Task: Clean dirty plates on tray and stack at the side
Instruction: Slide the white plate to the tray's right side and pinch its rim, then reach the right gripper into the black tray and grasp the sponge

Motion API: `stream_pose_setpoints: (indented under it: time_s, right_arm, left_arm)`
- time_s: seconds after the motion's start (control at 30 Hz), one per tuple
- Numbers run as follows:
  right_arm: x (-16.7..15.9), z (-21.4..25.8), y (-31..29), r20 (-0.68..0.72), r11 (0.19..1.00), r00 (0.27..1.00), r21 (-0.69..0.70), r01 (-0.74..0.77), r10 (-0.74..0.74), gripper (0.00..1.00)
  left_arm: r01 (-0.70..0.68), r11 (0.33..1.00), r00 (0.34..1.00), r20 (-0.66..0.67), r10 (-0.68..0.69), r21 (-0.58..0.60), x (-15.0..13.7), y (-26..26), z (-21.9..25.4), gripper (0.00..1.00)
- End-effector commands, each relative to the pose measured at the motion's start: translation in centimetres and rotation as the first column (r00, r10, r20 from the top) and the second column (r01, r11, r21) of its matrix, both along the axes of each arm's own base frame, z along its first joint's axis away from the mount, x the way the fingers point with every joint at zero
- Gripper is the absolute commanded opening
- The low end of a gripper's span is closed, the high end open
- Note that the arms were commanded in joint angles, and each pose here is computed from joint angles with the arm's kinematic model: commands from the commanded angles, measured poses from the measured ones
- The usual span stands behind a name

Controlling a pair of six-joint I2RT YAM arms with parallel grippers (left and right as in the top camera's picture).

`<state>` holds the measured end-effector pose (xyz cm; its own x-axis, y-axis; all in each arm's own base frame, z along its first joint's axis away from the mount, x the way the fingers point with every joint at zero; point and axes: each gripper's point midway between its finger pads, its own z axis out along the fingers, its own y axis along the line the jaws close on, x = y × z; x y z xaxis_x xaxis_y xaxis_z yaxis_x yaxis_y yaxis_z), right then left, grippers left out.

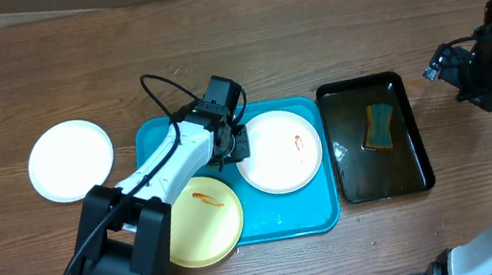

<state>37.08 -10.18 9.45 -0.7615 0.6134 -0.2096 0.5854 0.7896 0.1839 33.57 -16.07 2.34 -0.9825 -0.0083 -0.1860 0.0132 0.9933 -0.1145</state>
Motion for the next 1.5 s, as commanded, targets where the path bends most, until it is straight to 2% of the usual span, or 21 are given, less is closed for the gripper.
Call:
stream_pose_setpoints:
  time_s: [0.0,0.23,0.4,0.57,0.7,0.8,0.87,1.0,1.17,1.33,1.47]
  right_arm:
    - [0.6,0.6,-0.1,0.025,1.0,1.0,0.002,0.003,-0.003,1.0]
    - [0.6,0.6,-0.1,0.025,1.0,1.0,0.002,0.003,-0.003,1.0]
    - [0.6,0.6,-0.1,0.025,1.0,1.0,0.002,0.003,-0.003,1.0]
    - [1.7,1.0,-0.3,0.076,1.0,0.997,-0.003,0.0,0.0,1.0]
    - [1.4,1.3,3.1,0.087,0.982,0.995,0.178,-0.058,0.043,1.0]
    - [0.9,2.0,6.1,0.105,0.937,0.991,0.33,-0.113,0.083,0.99]
    - [0.5,2.2,7.5,0.107,0.917,0.985,0.364,-0.164,0.134,0.95]
    - [-1.4,1.4,9.8,0.031,0.908,0.966,0.334,-0.252,0.257,0.88]
    - [-3.9,-0.4,11.0,-0.152,0.935,0.93,0.177,-0.308,0.335,0.8]
    - [-5.5,-2.1,12.1,-0.253,0.943,0.908,0.077,-0.324,0.333,0.8]
    - [-6.2,-4.2,13.2,-0.269,0.933,0.896,0.037,-0.358,0.354,0.8]
  left_arm:
    - [0.005,1.0,1.0,0.028,-0.006,0.028,0.2,0.6,0.3,0.25]
    - [-0.002,1.0,1.0,0.019,0.002,0.029,-0.2,0.8,-0.4,0.24]
    - [0.0,1.0,1.0,0.021,-0.001,0.019,-0.3,0.7,-0.7,0.19]
    - [-0.001,1.0,1.0,0.028,0.0,0.023,-0.2,0.8,-0.7,0.05]
    - [-0.004,1.0,1.0,0.03,0.003,0.029,-0.1,0.9,-0.7,0.04]
    - [-0.004,1.0,1.0,0.031,0.003,0.029,-0.1,0.9,-0.7,0.04]
    - [-0.004,1.0,1.0,0.031,0.003,0.028,-0.1,0.9,-0.7,0.04]
    - [-0.004,1.0,0.999,0.033,0.003,0.027,-0.1,0.9,-0.7,0.04]
    - [-0.004,1.0,0.999,0.033,0.003,0.027,0.0,0.9,-0.7,0.06]
    - [-0.004,1.0,0.999,0.033,0.003,0.027,-0.1,0.9,-0.7,0.07]
    - [-0.004,1.0,0.999,0.033,0.003,0.027,-0.1,0.9,-0.7,0.09]
